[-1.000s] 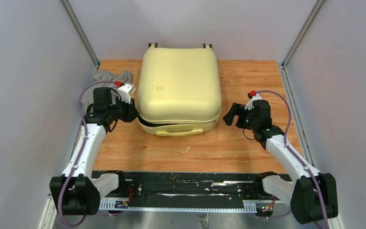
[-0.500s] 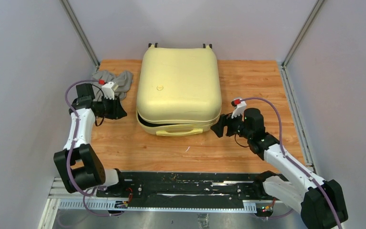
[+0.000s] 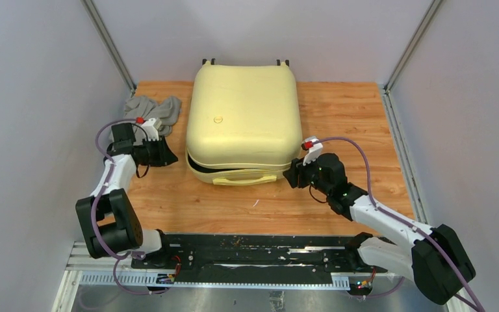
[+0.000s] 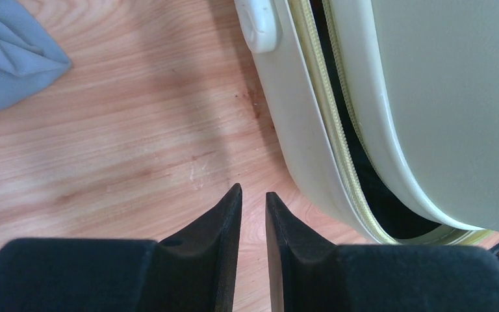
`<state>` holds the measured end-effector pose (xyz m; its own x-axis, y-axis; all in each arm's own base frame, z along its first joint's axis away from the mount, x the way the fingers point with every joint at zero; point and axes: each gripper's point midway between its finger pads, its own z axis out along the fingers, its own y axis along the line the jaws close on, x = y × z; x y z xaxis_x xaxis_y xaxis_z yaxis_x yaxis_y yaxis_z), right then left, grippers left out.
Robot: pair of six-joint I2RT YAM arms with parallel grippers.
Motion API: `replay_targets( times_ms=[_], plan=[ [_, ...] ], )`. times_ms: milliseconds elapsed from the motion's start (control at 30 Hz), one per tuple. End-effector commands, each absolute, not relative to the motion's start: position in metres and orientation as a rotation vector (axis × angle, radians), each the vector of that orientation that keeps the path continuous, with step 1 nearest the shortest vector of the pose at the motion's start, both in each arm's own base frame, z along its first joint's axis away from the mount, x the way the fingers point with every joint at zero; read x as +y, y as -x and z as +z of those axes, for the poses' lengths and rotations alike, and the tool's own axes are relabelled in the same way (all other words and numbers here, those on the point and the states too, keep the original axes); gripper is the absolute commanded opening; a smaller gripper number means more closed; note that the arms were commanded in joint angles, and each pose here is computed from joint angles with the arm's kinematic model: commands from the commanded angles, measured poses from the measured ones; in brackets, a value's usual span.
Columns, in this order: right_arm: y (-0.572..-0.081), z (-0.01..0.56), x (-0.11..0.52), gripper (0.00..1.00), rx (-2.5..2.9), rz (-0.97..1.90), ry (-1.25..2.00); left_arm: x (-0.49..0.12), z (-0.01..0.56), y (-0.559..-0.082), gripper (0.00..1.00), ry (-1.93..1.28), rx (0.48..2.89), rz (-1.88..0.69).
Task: Pack the luggage
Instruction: Zip the luggage at the center of the board.
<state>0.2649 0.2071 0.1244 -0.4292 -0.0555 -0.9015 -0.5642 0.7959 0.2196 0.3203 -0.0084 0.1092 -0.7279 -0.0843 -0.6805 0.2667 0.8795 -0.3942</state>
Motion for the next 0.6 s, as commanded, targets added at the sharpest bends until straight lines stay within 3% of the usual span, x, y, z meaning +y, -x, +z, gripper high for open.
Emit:
replay_targets(
  times_ms=[0,133,433,567],
  plan=[
    [-0.277,0.129,0.203,0.47,1.895,0.537,0.425,-0.016,0.103,-0.326,0.25,-0.127,2.284,-0.632],
    [-0.284,0.13,0.192,0.43,1.888,0.47,0.367,-0.023,0.099,-0.328,0.24,-0.142,2.281,-0.645],
    [-0.292,0.132,0.184,0.45,1.858,0.43,0.291,-0.033,0.094,-0.327,0.24,-0.168,2.275,-0.66],
    [-0.293,0.136,0.186,0.4,1.828,0.445,0.277,-0.037,0.091,-0.326,0.24,-0.175,2.279,-0.663]
  ],
)
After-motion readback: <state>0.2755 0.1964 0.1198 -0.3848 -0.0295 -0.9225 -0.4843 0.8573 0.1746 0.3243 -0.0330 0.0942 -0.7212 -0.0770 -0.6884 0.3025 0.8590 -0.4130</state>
